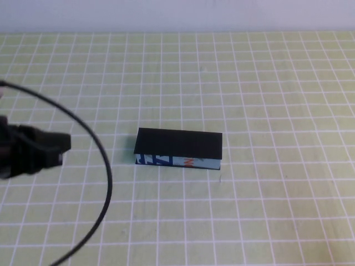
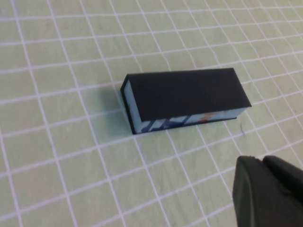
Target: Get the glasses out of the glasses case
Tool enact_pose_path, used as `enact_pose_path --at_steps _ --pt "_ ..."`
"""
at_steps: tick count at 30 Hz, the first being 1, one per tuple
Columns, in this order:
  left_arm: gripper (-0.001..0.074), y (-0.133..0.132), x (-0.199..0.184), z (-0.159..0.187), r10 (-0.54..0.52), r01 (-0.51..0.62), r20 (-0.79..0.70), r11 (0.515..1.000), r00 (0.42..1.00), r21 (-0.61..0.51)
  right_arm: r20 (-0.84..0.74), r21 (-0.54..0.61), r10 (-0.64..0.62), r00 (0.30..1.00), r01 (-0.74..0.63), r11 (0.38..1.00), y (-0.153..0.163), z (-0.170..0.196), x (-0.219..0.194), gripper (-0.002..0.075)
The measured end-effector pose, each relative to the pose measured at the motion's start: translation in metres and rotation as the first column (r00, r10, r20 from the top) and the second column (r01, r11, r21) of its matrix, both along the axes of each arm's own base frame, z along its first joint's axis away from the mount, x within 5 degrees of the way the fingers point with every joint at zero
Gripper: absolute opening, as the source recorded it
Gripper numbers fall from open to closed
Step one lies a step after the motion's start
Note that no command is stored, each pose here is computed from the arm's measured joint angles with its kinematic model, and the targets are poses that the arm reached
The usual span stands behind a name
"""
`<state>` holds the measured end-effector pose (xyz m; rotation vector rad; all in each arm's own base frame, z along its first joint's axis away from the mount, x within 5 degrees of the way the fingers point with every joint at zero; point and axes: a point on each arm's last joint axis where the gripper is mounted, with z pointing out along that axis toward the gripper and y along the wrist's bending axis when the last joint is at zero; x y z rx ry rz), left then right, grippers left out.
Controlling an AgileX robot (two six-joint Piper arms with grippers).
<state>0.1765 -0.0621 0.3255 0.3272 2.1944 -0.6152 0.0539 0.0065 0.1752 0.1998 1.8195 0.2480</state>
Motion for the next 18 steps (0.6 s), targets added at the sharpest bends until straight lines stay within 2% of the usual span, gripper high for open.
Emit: enact_pose_path --at_steps 8,18 --pt "-0.0004 -0.019 0.090 0.012 -0.134 0.134 -0.037 0.991 0.990 -0.009 0.000 0.000 0.000 1.000 0.000 1.000 0.000 0.000 0.000 -0.0018" --pt "-0.0004 -0.037 0.157 -0.024 -0.199 0.197 -0.089 0.980 0.976 -0.034 0.000 0.000 0.000 1.000 0.000 1.000 0.000 0.000 0.000 -0.0018"
